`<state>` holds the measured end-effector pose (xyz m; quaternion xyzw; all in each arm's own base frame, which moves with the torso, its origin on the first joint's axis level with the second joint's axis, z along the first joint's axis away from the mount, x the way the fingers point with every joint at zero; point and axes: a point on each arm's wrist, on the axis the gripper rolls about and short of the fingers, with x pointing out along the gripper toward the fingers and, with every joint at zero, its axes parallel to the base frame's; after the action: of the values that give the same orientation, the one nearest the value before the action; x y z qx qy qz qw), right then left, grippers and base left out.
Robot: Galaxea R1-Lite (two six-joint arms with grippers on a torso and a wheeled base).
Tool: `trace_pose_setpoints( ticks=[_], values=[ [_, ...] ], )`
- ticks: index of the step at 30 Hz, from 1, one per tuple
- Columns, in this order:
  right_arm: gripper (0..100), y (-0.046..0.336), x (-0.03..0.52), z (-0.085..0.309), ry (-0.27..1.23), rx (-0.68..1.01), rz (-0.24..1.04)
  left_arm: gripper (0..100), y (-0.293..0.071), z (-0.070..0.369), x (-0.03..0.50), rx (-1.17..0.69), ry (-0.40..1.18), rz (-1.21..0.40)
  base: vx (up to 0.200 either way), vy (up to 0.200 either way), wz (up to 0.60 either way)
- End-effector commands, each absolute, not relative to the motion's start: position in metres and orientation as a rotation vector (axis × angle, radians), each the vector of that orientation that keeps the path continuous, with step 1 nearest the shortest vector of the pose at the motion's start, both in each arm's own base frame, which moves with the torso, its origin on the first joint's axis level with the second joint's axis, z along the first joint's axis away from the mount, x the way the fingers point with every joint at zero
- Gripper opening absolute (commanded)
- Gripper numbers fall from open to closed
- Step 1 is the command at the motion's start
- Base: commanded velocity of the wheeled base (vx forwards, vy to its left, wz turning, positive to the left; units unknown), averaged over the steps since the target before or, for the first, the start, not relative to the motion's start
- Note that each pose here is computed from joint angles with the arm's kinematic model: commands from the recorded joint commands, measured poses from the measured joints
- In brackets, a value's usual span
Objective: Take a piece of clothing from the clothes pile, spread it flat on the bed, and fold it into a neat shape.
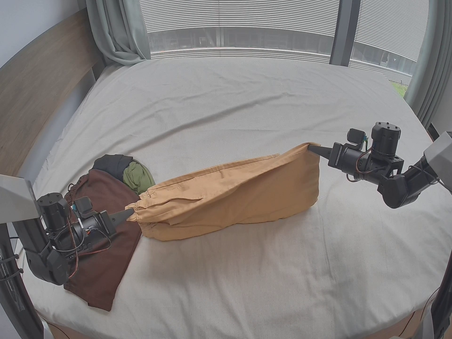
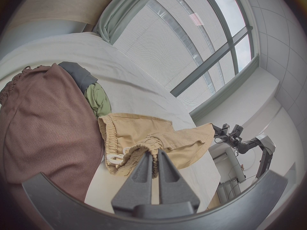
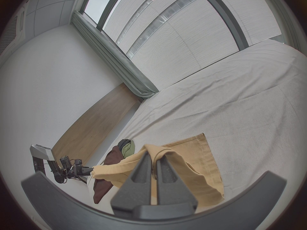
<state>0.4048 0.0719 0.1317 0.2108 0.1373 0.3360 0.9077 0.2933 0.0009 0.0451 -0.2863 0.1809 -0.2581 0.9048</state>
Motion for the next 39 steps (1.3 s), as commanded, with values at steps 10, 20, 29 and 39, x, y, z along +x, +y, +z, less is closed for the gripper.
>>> trace_pose_setpoints(
  ticks=[10,20,29,39],
  values=[
    [0,0.08,0.437,0.125,0.304,0.437,0.697,0,0.002,0.038,0.304,-0.61,0.37,-0.497,0.0,0.0,0.0],
    [0,0.087,0.465,0.104,0.332,0.445,0.697,0,-0.004,0.025,0.327,-0.635,0.36,-0.458,0.0,0.0,0.0],
    [0,0.089,0.48,0.093,0.322,0.444,0.698,0,-0.017,0.015,0.355,-0.656,0.324,-0.45,0.0,0.0,0.0],
    [0,0.092,0.493,0.092,0.292,0.464,0.686,0,-0.012,0.012,0.362,-0.656,0.307,-0.425,0.0,0.0,0.0]
  ],
)
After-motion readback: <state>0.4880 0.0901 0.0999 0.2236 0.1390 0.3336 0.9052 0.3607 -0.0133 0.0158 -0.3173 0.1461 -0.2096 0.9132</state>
